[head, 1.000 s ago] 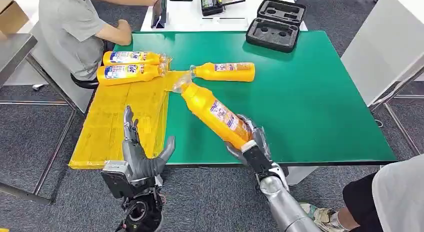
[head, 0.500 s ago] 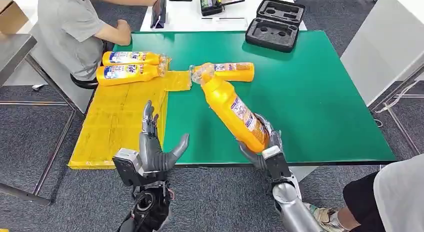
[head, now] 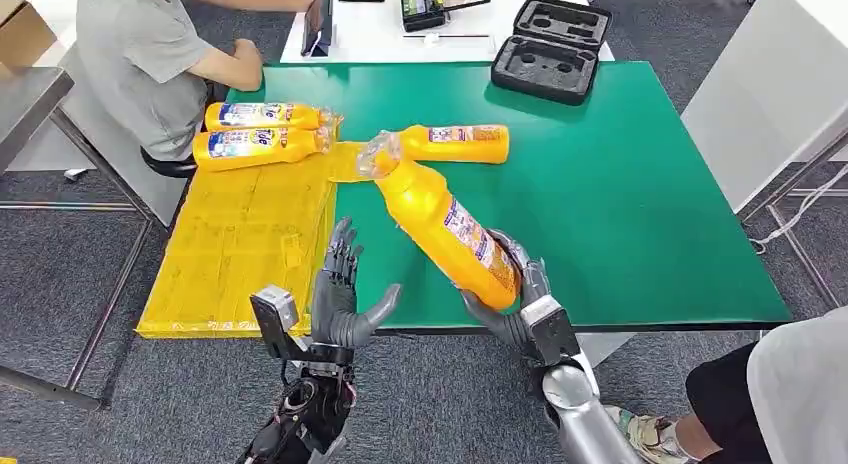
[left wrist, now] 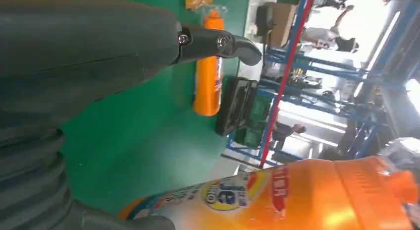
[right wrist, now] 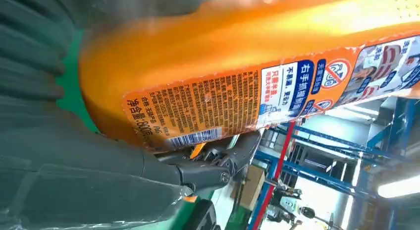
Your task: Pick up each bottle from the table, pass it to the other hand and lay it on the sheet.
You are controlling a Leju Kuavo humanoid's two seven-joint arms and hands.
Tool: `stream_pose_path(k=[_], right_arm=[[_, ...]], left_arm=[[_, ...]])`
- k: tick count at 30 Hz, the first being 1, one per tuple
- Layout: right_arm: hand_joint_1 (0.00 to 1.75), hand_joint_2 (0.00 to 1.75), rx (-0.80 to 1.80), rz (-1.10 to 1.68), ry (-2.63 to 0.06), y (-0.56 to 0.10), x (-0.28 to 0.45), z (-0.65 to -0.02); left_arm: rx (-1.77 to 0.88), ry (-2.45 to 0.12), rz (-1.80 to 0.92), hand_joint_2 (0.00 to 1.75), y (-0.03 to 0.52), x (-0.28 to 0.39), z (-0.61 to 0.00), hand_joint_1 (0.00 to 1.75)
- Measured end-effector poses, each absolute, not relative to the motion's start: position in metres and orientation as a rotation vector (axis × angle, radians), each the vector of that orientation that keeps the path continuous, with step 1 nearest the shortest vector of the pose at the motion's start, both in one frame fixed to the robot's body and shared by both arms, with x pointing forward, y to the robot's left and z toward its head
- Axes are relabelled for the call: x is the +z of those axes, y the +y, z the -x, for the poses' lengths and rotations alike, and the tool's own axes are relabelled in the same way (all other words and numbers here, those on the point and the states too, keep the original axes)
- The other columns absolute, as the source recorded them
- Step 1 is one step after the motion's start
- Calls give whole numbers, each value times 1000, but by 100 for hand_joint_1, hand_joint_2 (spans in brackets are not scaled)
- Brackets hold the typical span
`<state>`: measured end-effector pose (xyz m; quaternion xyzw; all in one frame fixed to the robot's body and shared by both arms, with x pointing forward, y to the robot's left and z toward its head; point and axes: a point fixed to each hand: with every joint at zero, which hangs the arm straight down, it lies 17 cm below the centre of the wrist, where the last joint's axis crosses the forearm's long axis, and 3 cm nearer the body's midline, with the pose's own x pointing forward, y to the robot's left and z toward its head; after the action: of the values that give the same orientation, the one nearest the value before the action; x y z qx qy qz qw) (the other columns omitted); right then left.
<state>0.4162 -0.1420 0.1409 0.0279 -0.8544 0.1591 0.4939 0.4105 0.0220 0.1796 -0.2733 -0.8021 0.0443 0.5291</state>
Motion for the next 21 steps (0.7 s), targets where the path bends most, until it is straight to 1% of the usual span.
stream_pose_path(k=[13, 21], right_arm=[[175, 175, 439, -136, -2044, -129, 132, -410], [175, 175, 529, -192, -1974, -116, 106, -401]], left_arm=[[123, -1867, 746, 175, 16, 174, -412, 0], [148, -1839, 873, 175, 9, 182, -411, 0]])
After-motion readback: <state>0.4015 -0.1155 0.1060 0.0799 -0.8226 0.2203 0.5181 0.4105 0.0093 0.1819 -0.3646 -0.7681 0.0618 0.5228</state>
